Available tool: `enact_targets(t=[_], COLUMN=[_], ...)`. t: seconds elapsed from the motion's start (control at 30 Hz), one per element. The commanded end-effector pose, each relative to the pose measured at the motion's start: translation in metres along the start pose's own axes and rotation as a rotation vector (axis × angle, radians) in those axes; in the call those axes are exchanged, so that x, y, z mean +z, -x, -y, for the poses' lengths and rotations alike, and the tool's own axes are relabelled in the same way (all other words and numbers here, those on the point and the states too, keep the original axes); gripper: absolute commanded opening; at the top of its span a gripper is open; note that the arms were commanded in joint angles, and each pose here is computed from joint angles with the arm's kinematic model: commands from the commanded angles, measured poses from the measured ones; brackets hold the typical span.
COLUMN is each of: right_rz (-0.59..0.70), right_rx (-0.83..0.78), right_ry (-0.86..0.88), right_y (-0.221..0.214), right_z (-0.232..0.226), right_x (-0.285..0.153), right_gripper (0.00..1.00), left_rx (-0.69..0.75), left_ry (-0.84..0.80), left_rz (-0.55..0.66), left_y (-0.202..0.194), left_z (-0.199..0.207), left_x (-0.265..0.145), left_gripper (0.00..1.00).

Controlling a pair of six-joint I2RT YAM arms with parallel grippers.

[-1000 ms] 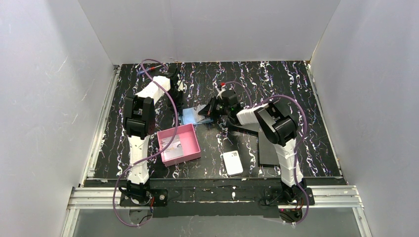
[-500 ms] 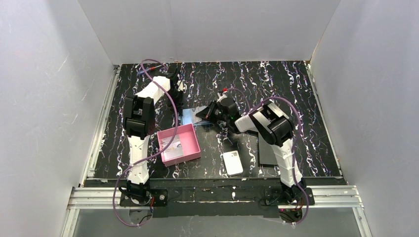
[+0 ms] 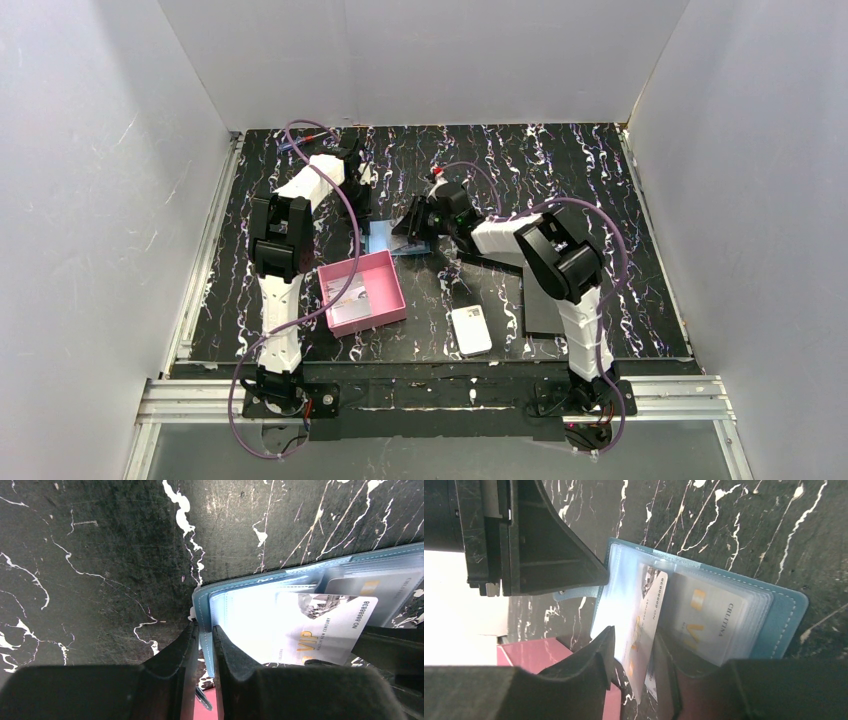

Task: Put the credit cards into the card holder
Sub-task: Insert the credit card into the card holder.

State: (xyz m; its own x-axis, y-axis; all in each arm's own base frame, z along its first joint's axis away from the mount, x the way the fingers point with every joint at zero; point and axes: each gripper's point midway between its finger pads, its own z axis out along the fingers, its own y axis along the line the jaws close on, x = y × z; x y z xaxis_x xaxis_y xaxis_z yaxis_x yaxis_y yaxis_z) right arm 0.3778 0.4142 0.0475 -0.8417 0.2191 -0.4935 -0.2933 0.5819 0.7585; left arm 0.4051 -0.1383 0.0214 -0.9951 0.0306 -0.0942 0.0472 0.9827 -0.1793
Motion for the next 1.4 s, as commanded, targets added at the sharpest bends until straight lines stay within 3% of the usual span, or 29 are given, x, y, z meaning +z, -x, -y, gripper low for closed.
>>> enact_targets(t=[0.0, 0.13, 0.33, 0.47, 0.7, 0.8, 0.93, 1.2, 1.37], right_rz=[-0.117, -0.136, -0.142, -0.148, -0.162, -0.146, -0.113, -0.158, -0.175], right_rx=[-0.099, -0.146, -0.147, -0.146, -0.077, -0.018, 0.030, -0.132, -0.133], right_ry=[-0.190, -0.217, -0.199, -0.183, -0.136, -0.081, -0.054, -0.165, -0.169], right_y=[-0.018, -0.014, -0.015, -0.018, -0.035, -0.037, -0.035, -0.024, -0.031], right_z=[0.034, 0.034, 0.030, 0.030, 0.026, 0.017, 0.013, 0.027, 0.034], right_x=[-0.019, -0.024, -0.021, -0.015, 0.002, 0.012, 0.007, -0.016, -0.017], right_gripper=[0.46, 0.51, 0.48, 0.39, 0.11, 0.06, 0.11, 0.31, 0.35], left_rx=[0.018, 0.019, 0.019, 0.016, 0.013, 0.013, 0.020, 0.022, 0.003], left_ry=[0.025, 0.026, 0.026, 0.024, 0.016, 0.016, 0.022, 0.021, -0.021], left_rz=[-0.117, -0.115, -0.115, -0.114, -0.112, -0.111, -0.103, -0.102, -0.119], left_y=[-0.034, -0.033, -0.034, -0.034, -0.033, -0.032, -0.032, -0.032, -0.034], left_z=[-0.002, -0.002, -0.002, -0.002, 0.000, 0.000, 0.000, 0.000, 0.008], left_x=[0.006, 0.005, 0.004, 0.004, 0.004, 0.003, 0.000, -0.002, 0.004], left_gripper=[0.13, 0.13, 0.13, 0.13, 0.12, 0.12, 0.12, 0.12, 0.12])
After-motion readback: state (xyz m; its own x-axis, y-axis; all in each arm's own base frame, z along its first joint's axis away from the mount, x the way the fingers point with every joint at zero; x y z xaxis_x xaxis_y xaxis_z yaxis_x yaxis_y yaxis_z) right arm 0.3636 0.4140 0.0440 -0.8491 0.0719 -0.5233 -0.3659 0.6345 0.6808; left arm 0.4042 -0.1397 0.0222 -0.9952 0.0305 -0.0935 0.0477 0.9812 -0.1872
